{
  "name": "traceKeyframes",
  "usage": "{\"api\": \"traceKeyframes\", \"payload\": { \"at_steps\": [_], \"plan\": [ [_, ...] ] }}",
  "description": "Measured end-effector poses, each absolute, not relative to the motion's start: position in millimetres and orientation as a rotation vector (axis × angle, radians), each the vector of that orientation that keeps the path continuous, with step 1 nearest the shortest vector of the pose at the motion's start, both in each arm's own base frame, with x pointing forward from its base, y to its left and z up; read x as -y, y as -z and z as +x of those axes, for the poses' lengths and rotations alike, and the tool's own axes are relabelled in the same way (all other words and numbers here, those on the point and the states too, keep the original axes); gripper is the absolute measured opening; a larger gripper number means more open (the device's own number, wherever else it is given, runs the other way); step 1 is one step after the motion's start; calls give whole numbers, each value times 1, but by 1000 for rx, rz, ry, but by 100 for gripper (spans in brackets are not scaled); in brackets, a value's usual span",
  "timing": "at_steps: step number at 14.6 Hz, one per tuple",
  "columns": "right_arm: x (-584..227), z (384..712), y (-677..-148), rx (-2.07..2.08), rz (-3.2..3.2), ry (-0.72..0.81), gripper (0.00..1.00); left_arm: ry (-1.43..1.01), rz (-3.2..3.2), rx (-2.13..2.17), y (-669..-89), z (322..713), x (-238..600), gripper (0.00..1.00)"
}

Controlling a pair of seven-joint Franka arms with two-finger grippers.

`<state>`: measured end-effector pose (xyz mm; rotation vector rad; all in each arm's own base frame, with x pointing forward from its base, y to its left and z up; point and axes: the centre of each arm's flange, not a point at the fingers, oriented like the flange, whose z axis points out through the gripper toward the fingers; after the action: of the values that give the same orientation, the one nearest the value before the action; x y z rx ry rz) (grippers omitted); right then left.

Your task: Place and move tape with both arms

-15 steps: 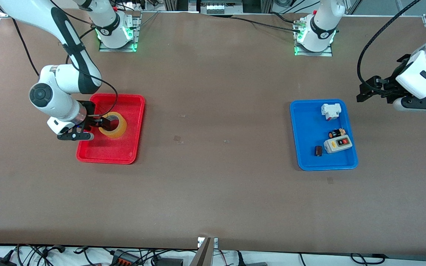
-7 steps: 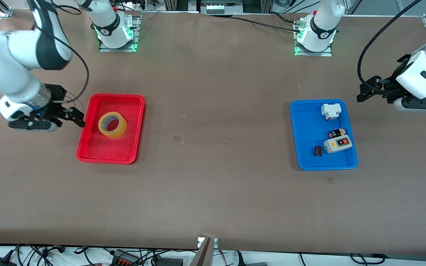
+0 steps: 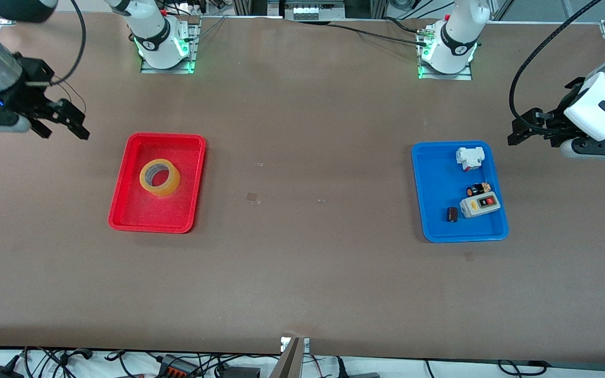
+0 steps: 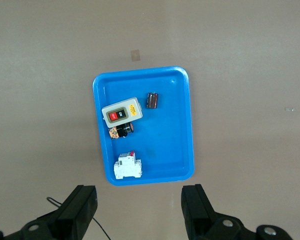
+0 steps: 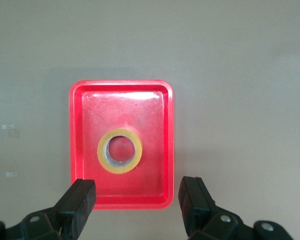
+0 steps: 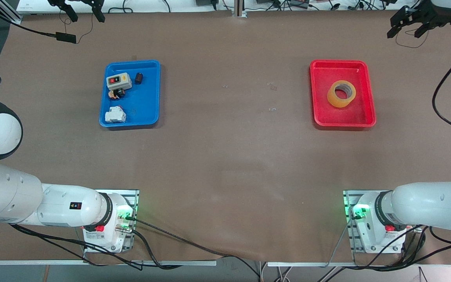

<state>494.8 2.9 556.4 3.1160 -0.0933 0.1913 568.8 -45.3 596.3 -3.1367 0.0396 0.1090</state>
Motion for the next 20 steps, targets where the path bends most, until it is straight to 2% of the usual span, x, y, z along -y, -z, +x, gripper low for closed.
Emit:
{"api": "traceKeyframes", "payload": {
  "at_steps": [4,6,8,11,13,20],
  "plan": [
    [-2,472,-601,107,3114,-241,100,-109,-3137,-37,-596,569,45,100],
    [0,472,-631,117,3115,-193,100,-108,-3137,-35,-596,569,44,100],
    [5,484,-654,135,3116,-84,100,-108,-3137,-35,-597,569,44,100],
    [6,519,-656,149,3109,80,100,-108,-3137,-35,-597,569,44,100],
    [6,538,-646,150,3106,120,99,-108,-3137,-35,-597,569,44,100],
    [5,535,-646,147,3108,90,99,-75,-3139,-35,-606,570,44,100]
  ]
}}
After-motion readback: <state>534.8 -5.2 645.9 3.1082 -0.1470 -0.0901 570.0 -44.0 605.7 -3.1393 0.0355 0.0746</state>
